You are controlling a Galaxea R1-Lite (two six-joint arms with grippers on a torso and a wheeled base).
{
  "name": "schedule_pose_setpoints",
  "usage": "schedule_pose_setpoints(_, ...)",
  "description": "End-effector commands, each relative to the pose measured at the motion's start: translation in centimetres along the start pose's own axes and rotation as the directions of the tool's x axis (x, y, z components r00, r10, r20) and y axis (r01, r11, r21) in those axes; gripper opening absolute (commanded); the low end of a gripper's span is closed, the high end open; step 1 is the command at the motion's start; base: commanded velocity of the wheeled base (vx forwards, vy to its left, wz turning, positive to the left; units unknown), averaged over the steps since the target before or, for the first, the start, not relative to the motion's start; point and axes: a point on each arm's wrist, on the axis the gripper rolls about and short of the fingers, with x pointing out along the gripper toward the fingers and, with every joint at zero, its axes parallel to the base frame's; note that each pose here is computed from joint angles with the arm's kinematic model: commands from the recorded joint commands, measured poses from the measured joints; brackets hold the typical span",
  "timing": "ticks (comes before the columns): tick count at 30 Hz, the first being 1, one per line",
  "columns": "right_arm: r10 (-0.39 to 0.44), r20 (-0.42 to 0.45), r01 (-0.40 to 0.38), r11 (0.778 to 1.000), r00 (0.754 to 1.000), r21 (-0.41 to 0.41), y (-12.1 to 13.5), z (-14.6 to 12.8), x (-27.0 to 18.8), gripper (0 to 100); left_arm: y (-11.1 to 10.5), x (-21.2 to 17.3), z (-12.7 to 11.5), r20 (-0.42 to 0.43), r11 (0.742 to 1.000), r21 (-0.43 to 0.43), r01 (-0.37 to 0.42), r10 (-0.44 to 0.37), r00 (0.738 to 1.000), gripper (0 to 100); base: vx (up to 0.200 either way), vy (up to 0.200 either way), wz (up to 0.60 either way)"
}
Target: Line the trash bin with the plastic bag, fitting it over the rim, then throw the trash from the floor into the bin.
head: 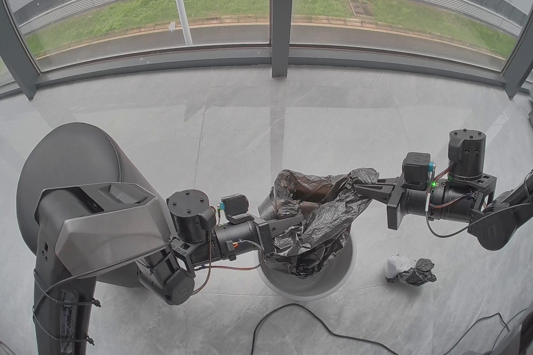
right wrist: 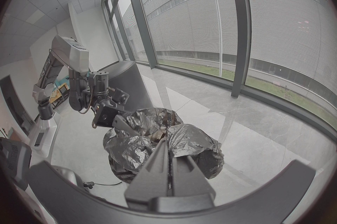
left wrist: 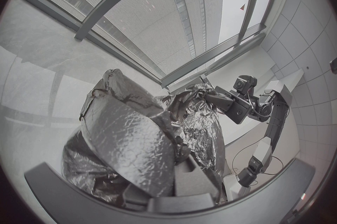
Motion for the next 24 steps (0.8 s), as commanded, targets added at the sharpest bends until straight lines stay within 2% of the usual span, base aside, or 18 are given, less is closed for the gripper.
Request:
schedule_pose_setpoints(1,-0.022,0.011,0.022,1.0,1.0,-0.009,-0.5,0.3,-0.6,0,0.4,1.1,-1.6,-0.026,1.0,-0.016,0.01,-0.01,1.0,0,0.0,0.0,0.0)
schedule_pose_setpoints(5,0.008,0.023,-0.008,1.0,1.0,-0.021,0.3,0.8,-0.1,0,-0.5,2.9,-2.6,-0.04,0.998,-0.034,0.053,-0.054,0.998,0,0.0,0.0,0.0)
schedule_pose_setpoints(11,0.026,-0.017,-0.026,1.0,1.0,0.001,0.6,-0.1,0.2,0,0.7,2.7,-3.9,-0.033,0.999,-0.046,-0.024,0.022,0.999,0,0.0,0.0,0.0)
schedule_pose_setpoints(13,0.053,-0.084,-0.05,0.998,0.995,0.04,0.8,-2.3,1.3,0,2.9,1.8,-4.8,-0.045,0.996,-0.038,-0.081,0.079,0.996,0,0.0,0.0,0.0)
schedule_pose_setpoints(14,0.053,-0.084,-0.05,0.998,0.995,0.04,0.8,-2.3,1.3,0,2.9,1.8,-4.8,-0.045,0.996,-0.038,-0.081,0.079,0.996,0,0.0,0.0,0.0)
schedule_pose_setpoints(15,0.066,-0.112,-0.06,0.997,0.991,0.057,0.7,-3.4,2.3,0,4.4,1.1,-5.3,-0.049,0.993,-0.003,-0.115,0.115,0.992,0,0.0,0.0,0.0)
schedule_pose_setpoints(18,0.085,-0.134,-0.076,0.995,0.987,0.069,0.4,-4.5,4.3,0,5.9,0.5,-6.0,-0.056,0.989,0.04,-0.145,0.147,0.988,0,0.0,0.0,0.0)
schedule_pose_setpoints(23,0.121,-0.164,-0.108,0.991,0.979,0.085,0.9,-5.8,6.1,0,6.4,0.3,-6.7,-0.062,0.984,0.042,-0.175,0.178,0.982,0,0.0,0.0,0.0)
schedule_pose_setpoints(24,0.145,-0.187,-0.129,0.987,0.972,0.095,1.5,-6.6,6.7,0,6.7,0.3,-7.1,-0.054,0.978,0.04,-0.206,0.208,0.977,0,0.0,0.0,0.0)
